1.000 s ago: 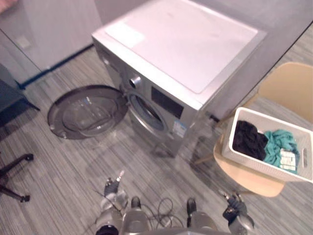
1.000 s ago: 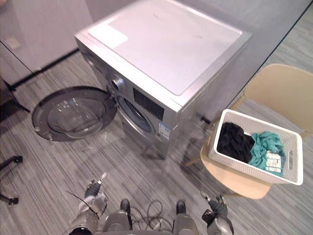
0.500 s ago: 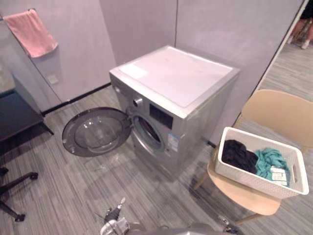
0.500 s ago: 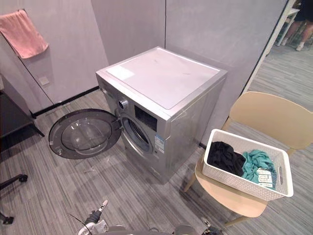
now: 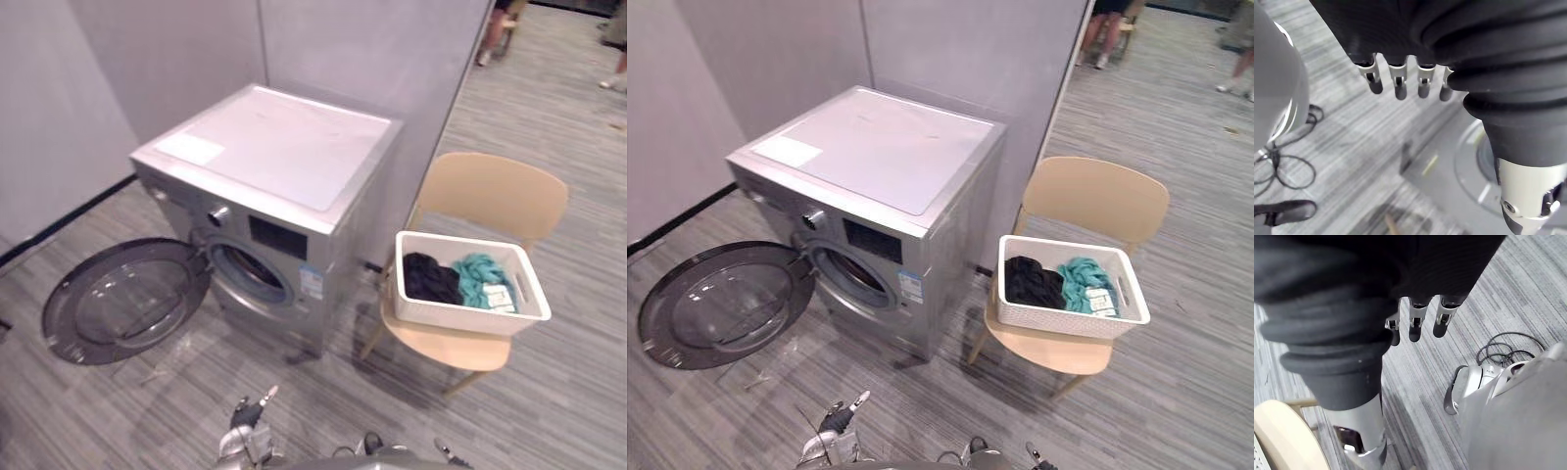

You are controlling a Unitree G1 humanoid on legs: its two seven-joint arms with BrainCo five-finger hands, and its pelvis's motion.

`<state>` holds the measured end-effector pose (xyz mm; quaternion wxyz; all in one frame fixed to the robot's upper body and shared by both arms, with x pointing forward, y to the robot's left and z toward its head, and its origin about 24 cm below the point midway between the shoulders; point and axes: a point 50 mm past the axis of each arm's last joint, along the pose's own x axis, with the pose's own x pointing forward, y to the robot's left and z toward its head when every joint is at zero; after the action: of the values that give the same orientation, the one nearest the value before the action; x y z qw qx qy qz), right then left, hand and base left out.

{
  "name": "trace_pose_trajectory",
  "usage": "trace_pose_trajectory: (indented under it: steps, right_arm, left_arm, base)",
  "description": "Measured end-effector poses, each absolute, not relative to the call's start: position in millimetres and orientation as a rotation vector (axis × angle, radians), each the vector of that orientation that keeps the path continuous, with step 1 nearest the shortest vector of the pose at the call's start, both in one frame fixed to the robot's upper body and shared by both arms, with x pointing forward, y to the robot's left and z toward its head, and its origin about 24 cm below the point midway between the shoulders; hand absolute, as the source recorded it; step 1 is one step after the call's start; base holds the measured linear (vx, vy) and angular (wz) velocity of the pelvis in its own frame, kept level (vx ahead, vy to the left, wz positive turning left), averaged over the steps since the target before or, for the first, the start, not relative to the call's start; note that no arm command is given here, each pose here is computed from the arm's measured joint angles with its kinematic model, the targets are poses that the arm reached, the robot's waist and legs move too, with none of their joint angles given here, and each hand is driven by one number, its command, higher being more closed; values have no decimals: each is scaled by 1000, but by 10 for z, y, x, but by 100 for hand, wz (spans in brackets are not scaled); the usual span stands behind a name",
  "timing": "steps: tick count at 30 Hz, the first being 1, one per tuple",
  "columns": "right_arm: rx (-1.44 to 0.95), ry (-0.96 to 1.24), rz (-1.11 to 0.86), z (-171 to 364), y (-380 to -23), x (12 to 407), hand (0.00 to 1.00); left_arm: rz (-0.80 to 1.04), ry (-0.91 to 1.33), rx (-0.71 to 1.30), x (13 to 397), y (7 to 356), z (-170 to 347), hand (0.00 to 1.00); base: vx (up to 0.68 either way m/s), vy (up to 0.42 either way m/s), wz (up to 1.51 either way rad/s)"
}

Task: Pick up the laundry basket with both hands and put the clothes into the washing machine.

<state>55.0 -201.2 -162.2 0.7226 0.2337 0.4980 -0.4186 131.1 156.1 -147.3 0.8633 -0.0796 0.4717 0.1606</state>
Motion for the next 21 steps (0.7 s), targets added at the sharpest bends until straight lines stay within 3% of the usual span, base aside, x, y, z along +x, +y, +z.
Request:
trace_pose_trajectory:
  steps: [5,11,13,17,21]
  right_arm:
    - [500,1044,-891,-1582,-2050,724,0]
    - [500,1033,-903,-1570,-2093,749,0]
    - [484,986,-887,-1518,-2169,934,0]
    - [484,826,-839,-1308,-2264,1373,0]
    - [425,596,-877,-933,-2600,1567,0]
  left_arm:
    - [309,923,-171,1556,1542,-1382,0]
    - [344,983,-177,1382,1596,-1465,0]
    - [357,1035,-185,1270,1589,-1527,0]
    - [372,1048,-173,1231,1645,-1541,0]
    - [408,1062,-130,1176,1798,-1545,0]
  base:
    - [144,-32,-75]
    - [119,-172,3]
    - [99,-222,-64]
    - [9,-79,-59]
    - [27,-52,15]
